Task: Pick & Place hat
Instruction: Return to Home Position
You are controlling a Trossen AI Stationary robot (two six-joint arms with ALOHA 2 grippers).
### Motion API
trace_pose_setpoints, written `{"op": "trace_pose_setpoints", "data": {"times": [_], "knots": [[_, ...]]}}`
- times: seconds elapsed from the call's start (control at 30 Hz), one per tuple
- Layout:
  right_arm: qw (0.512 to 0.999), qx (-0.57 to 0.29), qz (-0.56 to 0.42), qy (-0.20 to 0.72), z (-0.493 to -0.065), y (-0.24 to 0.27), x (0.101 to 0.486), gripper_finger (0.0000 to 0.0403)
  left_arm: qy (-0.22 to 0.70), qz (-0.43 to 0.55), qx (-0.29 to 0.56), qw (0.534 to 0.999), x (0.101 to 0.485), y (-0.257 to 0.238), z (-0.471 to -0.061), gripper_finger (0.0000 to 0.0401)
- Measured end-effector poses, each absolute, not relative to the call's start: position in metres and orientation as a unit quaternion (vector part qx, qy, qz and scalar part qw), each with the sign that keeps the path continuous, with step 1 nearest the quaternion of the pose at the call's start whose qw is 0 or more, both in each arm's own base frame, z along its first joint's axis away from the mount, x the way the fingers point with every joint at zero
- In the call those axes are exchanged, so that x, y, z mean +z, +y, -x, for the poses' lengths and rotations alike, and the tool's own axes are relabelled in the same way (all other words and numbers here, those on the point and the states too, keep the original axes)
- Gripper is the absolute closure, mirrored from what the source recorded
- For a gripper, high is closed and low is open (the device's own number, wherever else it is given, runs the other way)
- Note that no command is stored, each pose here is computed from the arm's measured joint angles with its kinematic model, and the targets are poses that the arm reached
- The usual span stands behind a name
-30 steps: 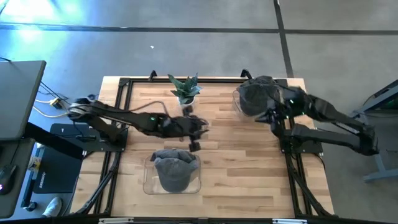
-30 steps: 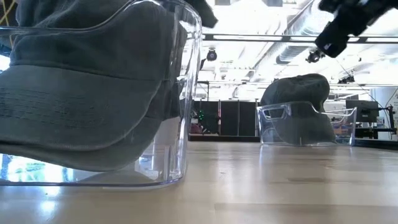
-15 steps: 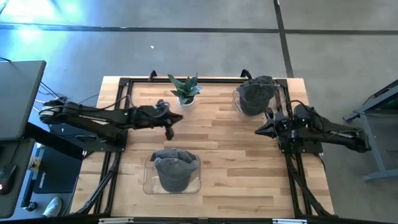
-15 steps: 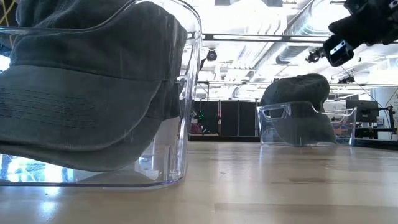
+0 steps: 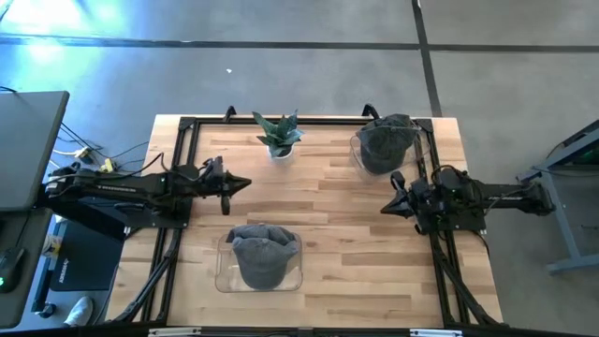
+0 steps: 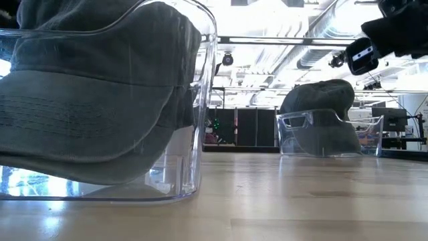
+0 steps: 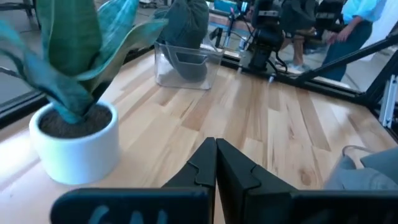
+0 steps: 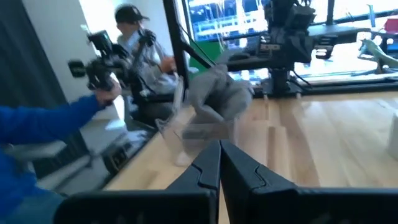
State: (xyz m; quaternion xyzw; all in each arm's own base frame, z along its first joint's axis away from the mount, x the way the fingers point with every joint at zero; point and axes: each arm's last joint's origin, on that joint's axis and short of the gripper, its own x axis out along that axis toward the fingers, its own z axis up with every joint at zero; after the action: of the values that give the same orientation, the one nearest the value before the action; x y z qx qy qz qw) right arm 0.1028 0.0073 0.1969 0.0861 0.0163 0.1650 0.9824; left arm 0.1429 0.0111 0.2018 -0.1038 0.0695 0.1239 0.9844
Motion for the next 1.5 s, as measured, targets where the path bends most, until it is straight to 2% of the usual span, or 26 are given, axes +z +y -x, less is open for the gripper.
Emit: {"op": "trace_pose_setpoints", "data": {"times": [0.2, 0.43, 0.7, 1.33, 1.5], "knots": [[0.986, 0.153, -0.068, -0.016, -0.107, 0.006, 0.174, 0.0401, 0.058, 0.114, 0.123, 0.984, 0.186, 0.011, -0.130, 0.0401], [0.998, -0.011, -0.047, -0.038, -0.107, -0.003, 0.176, 0.0402, 0.047, 0.101, 0.121, 0.986, 0.174, 0.010, -0.122, 0.0401], [0.996, -0.064, -0.064, 0.015, -0.105, -0.006, 0.164, 0.0401, 0.059, 0.100, 0.118, 0.986, 0.157, 0.010, -0.112, 0.0401], [0.996, -0.009, -0.088, 0.014, -0.104, 0.002, 0.165, 0.0401, 0.061, 0.084, 0.031, 0.994, 0.158, 0.004, -0.105, 0.0401], [0.996, -0.010, -0.088, 0.014, -0.103, 0.004, 0.165, 0.0399, 0.092, 0.101, 0.072, 0.988, 0.165, 0.006, -0.101, 0.0401]]}}
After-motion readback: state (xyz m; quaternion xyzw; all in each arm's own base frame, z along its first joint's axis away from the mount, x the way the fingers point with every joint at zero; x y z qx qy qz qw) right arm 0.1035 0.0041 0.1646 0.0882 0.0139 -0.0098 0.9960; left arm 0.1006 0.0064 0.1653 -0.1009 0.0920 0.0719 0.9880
